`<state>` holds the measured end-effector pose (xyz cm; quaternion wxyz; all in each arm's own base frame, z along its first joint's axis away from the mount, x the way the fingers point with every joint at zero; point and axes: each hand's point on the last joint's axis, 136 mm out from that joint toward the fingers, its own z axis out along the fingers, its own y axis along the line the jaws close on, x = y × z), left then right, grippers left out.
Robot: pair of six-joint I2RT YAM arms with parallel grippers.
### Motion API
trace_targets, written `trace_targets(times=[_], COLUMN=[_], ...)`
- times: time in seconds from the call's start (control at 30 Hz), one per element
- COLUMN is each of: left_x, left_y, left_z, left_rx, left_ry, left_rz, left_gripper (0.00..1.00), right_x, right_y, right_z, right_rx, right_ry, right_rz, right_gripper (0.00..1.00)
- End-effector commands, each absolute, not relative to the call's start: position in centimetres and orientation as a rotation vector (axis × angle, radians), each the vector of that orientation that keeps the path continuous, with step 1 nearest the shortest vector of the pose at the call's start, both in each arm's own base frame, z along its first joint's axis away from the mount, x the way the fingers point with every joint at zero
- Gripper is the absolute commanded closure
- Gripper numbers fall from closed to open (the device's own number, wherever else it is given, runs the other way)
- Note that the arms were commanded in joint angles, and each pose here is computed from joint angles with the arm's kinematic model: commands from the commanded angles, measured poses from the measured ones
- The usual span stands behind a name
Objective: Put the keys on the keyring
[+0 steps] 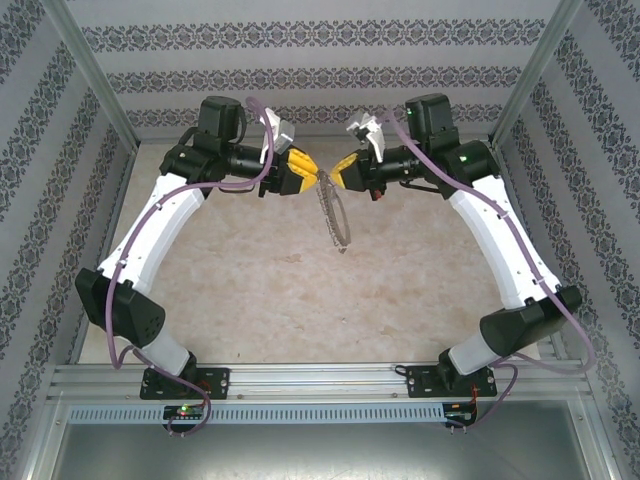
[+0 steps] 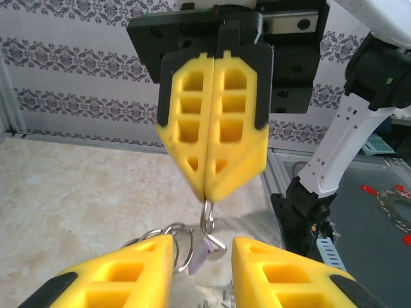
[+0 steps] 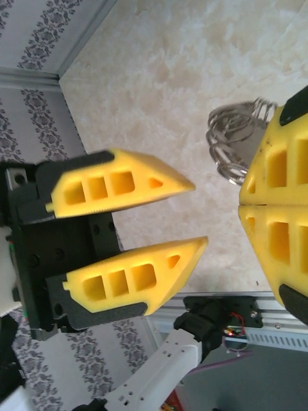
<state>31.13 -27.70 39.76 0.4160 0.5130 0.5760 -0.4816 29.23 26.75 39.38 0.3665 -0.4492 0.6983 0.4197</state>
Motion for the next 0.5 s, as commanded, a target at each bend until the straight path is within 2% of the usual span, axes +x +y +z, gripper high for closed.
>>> trace_targets(times=[0.0, 0.47], left_x=[29.6, 28.7], left_y=[-28.0, -28.4], left_z=[40.2, 38.7], left_rx=[1.342, 1.372], left_ry=[1.407, 1.436], left_rz=[-1.27, -1.367], left_gripper=[0.71, 0.73], right_x=[28.3, 27.9], right_y=[26.6, 26.9], right_z=[38.3, 37.5], right_rx=[-1.228, -1.346], right_ry=[1.862, 1.956], right_rz=[1.019, 0.891], right_gripper=[1.0, 1.0])
